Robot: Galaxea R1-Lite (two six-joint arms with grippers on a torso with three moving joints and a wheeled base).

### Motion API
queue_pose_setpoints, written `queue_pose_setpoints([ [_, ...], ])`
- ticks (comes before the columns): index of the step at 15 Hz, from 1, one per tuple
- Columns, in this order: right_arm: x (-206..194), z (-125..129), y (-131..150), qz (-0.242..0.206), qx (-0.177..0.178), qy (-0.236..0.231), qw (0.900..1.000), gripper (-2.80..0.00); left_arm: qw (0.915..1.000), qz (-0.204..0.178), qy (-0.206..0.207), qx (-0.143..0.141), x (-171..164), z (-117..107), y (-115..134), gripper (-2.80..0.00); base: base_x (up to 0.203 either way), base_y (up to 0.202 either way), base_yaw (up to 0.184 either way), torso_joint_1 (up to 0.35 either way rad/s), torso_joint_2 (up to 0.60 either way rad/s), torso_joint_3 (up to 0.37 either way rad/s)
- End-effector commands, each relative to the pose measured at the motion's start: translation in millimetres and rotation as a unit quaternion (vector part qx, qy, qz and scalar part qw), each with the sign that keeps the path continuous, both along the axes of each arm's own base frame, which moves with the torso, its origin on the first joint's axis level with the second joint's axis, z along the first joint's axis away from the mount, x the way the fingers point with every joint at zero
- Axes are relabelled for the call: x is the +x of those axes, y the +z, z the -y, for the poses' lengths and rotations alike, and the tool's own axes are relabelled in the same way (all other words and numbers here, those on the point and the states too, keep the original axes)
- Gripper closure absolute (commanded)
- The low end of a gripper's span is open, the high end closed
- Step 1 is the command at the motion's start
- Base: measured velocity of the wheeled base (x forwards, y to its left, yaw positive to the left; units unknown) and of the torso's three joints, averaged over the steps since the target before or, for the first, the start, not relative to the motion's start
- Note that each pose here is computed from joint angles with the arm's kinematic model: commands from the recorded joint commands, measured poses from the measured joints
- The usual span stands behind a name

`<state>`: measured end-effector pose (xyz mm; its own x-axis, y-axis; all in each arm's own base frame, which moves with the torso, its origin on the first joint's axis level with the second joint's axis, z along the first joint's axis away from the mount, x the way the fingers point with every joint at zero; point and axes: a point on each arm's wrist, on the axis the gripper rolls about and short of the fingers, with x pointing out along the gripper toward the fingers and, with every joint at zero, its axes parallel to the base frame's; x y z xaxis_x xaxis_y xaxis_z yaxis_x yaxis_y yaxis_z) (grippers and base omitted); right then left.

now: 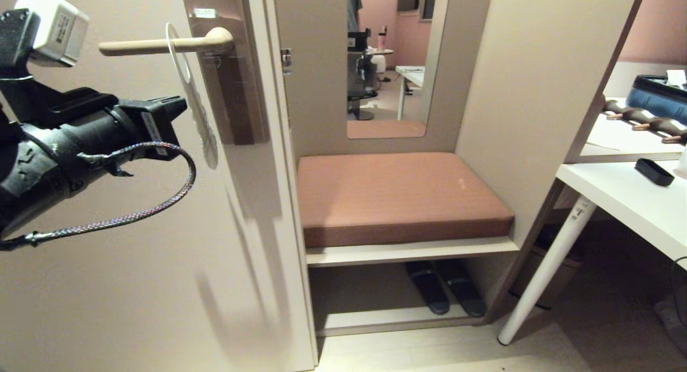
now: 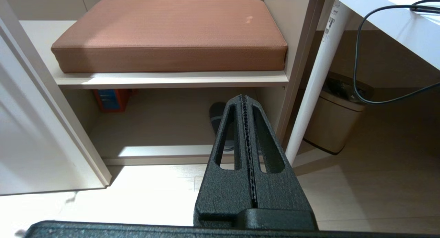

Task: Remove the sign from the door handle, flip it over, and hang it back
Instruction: Hang the sign back with the other side facing out

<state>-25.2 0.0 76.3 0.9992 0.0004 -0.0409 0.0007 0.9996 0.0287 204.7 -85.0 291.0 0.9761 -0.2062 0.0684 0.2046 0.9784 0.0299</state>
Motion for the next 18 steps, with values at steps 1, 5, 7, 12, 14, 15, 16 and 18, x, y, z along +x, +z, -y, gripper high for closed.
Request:
queue_pose_setpoints([
  [1, 0, 0, 0, 0.000, 0.000, 0.000, 1.000, 0.00, 0.9999, -0.014, 0.000, 0.006, 13, 6, -7, 0.00, 0.000, 0.000, 0.000, 0.000, 0.00, 0.000],
  [5, 0, 0, 0, 0.000, 0.000, 0.000, 1.000, 0.00, 0.9998, -0.016, -0.002, 0.008, 14, 7, -8, 0.00, 0.000, 0.000, 0.000, 0.000, 0.00, 0.000],
  [7, 0, 0, 0, 0.000, 0.000, 0.000, 1.000, 0.00, 0.9998, -0.016, -0.002, 0.007, 16, 8, -8, 0.00, 0.000, 0.000, 0.000, 0.000, 0.00, 0.000],
  [12, 0, 0, 0, 0.000, 0.000, 0.001, 1.000, 0.00, 1.0000, -0.001, -0.008, 0.001, 25, 14, -3, 0.00, 0.000, 0.000, 0.000, 0.000, 0.00, 0.000],
  [14, 0, 0, 0, 0.000, 0.000, 0.001, 1.000, 0.00, 0.9993, 0.004, -0.036, 0.004, 25, 16, -1, 0.00, 0.000, 0.000, 0.000, 0.000, 0.00, 0.000],
  [15, 0, 0, 0, 0.000, 0.000, 0.000, 1.000, 0.00, 0.9988, 0.009, -0.048, 0.004, 26, 16, 2, 0.00, 0.000, 0.000, 0.000, 0.000, 0.00, 0.000],
  [16, 0, 0, 0, 0.000, 0.000, 0.001, 1.000, 0.00, 0.9987, 0.008, -0.050, 0.005, 29, 18, 2, 0.00, 0.000, 0.000, 0.000, 0.000, 0.00, 0.000],
  [18, 0, 0, 0, 0.000, 0.000, 0.000, 1.000, 0.00, 0.9987, 0.012, -0.050, 0.004, 32, 20, 4, 0.00, 0.000, 0.000, 0.000, 0.000, 0.00, 0.000],
])
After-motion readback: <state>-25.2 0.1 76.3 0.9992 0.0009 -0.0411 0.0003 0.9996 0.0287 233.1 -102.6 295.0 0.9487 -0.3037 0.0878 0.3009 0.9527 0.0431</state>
